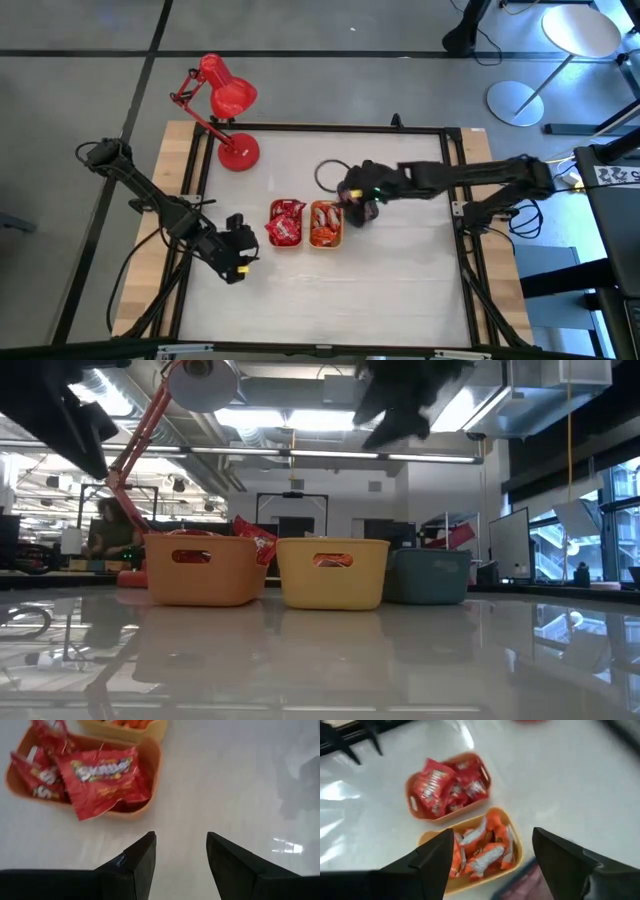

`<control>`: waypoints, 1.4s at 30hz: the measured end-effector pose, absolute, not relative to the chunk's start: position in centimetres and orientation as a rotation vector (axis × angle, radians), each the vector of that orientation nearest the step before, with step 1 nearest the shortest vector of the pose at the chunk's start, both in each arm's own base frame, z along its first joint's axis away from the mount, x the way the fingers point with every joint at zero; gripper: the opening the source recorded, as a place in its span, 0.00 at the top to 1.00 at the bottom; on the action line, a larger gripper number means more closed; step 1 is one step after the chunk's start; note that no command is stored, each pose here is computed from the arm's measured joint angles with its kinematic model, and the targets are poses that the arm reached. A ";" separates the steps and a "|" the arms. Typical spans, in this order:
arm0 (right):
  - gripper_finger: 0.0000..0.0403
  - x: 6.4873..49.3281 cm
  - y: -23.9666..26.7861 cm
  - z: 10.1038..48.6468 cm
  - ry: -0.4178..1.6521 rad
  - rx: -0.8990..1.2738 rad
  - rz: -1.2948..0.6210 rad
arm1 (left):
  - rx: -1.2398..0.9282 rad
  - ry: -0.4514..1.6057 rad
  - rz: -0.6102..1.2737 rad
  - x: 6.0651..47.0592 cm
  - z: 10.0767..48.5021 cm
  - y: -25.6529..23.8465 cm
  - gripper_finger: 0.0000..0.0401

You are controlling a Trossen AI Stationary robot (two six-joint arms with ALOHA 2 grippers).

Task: Sort candy
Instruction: Return to Home Position

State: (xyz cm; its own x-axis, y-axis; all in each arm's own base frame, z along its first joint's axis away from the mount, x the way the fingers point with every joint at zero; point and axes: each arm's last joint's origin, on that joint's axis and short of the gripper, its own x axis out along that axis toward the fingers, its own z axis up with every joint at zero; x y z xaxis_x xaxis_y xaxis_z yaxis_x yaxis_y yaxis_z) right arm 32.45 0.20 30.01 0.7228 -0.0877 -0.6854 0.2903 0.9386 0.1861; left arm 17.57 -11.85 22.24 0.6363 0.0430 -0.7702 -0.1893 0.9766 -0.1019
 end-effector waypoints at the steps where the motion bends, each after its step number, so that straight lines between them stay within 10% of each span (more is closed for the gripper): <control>1: 0.34 32.0 0.8 30.7 0.717 0.247 -0.200 | -0.166 0.864 0.122 17.7 22.3 -11.9 0.59; 11: 0.34 25.3 6.5 29.8 0.402 0.034 -0.060 | 0.029 0.386 -0.127 20.3 27.8 -10.0 0.59; 24: 0.34 17.7 4.5 25.7 0.128 -0.031 0.013 | 0.001 0.335 -0.162 19.2 30.2 -2.6 0.59; 42: 0.34 13.9 0.3 24.0 0.137 -0.033 -0.029 | -0.089 0.130 -0.049 13.9 25.3 0.4 0.59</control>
State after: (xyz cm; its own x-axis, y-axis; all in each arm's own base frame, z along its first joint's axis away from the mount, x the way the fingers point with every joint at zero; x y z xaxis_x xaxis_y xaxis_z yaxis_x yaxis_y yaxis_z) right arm 13.86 0.34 23.96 0.9903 -0.0308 -0.1356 0.0263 0.9991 -0.0345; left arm 13.93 0.45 25.28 0.9904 -0.0543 -0.1272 0.0427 0.9948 -0.0922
